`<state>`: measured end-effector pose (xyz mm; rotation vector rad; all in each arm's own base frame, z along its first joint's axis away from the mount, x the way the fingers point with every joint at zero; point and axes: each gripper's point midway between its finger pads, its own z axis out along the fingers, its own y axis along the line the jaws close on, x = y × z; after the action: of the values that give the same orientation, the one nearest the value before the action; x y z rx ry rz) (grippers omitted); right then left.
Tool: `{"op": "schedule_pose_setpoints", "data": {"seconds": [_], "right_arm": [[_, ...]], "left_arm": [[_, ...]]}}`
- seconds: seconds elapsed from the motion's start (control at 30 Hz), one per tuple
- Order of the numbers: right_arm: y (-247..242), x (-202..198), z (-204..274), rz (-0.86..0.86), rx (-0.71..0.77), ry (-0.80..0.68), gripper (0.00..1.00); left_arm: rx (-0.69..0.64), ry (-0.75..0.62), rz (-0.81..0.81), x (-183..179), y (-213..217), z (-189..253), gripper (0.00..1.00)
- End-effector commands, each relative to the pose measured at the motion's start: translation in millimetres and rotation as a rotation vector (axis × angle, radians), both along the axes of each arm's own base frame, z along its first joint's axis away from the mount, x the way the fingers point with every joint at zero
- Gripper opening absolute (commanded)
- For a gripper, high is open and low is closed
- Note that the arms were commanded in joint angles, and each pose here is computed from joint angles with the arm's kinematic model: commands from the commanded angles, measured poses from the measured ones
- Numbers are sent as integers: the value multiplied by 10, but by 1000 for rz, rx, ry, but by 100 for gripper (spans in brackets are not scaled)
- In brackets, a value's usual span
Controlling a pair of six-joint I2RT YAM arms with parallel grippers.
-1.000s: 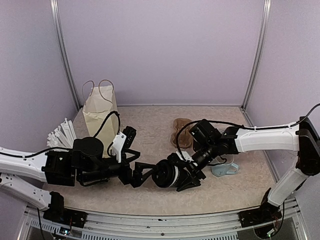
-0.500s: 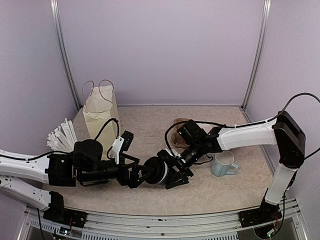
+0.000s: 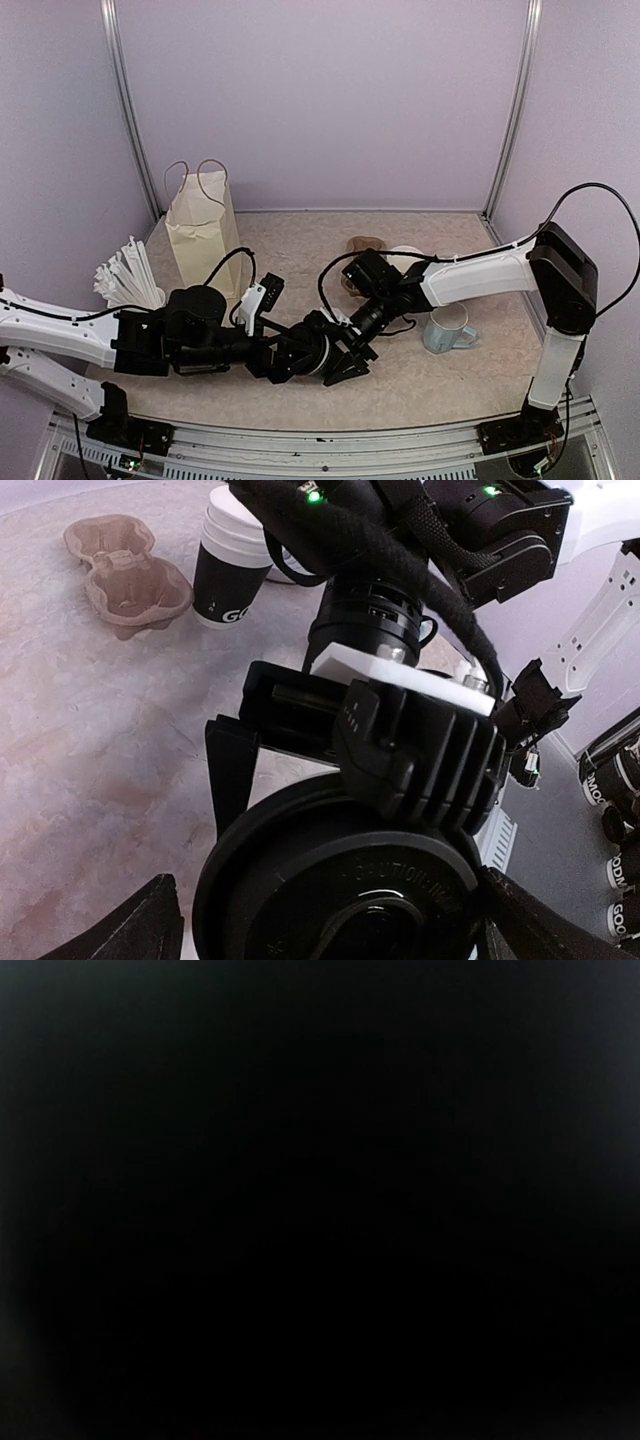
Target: Pack the takeout coffee
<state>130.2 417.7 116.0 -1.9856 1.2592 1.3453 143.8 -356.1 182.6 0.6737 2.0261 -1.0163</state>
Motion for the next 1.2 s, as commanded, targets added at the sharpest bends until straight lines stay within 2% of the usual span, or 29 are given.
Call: {"op": "schedule_pose_setpoints", "data": {"seconds": [0.0,0.2,0.47,0.6,0.67,0.9,1.17], "right_arm": [[123,-7,-8,12,31,-7,78],[198,-33,-202,4,17,-7,78],[400,-75,-394,15,8,17,81],[370,-99,-433,26,1,17,89],[316,-118,-424,33,-6,7,98],[72,-29,-210,20,-18,-12,100],[-196,-8,-242,12,-57,-16,100]], "left_arm": [[63,30,-2,36,1,-166,95],[114,92,-35,-18,-45,-414,89],[264,159,-22,-14,-19,-858,86],[301,178,-30,-24,-27,-977,85],[333,186,-30,-19,-13,-1046,84],[329,215,-46,45,-94,-1013,80],[331,225,-73,87,-199,-977,78]]}}
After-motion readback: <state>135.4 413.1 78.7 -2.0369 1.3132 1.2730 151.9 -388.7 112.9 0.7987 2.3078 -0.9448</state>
